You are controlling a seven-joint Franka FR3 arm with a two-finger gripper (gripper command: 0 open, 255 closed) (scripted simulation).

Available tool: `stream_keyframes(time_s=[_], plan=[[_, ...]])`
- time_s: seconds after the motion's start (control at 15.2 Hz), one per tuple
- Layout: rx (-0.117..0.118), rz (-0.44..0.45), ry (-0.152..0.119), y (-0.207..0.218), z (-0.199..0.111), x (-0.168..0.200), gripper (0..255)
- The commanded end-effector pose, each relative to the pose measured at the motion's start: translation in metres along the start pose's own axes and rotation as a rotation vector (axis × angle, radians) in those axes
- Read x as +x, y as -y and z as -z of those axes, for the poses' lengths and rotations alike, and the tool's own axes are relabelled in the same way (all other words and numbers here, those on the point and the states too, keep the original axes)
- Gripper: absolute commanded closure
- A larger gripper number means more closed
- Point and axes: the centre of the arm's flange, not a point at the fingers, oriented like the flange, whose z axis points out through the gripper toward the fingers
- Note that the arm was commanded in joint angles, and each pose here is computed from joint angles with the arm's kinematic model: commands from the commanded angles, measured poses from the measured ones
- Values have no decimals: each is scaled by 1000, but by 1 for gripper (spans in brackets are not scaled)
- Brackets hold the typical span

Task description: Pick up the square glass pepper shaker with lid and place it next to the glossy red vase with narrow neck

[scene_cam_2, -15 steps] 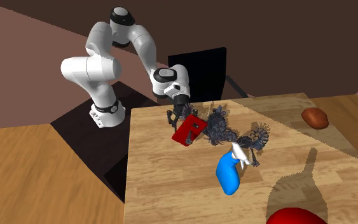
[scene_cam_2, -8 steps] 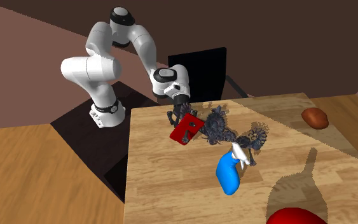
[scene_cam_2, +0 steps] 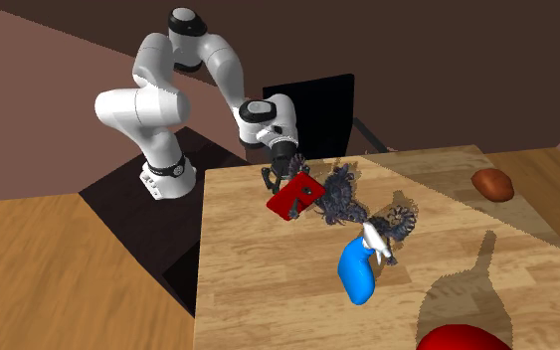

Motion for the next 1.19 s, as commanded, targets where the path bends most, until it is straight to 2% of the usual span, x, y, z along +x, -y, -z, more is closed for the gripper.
stream_keyframes(time_s=[0.0,1.12], plan=[[0,0,0,-1,3,11,255],[0,0,0,-2,28,98,255]])
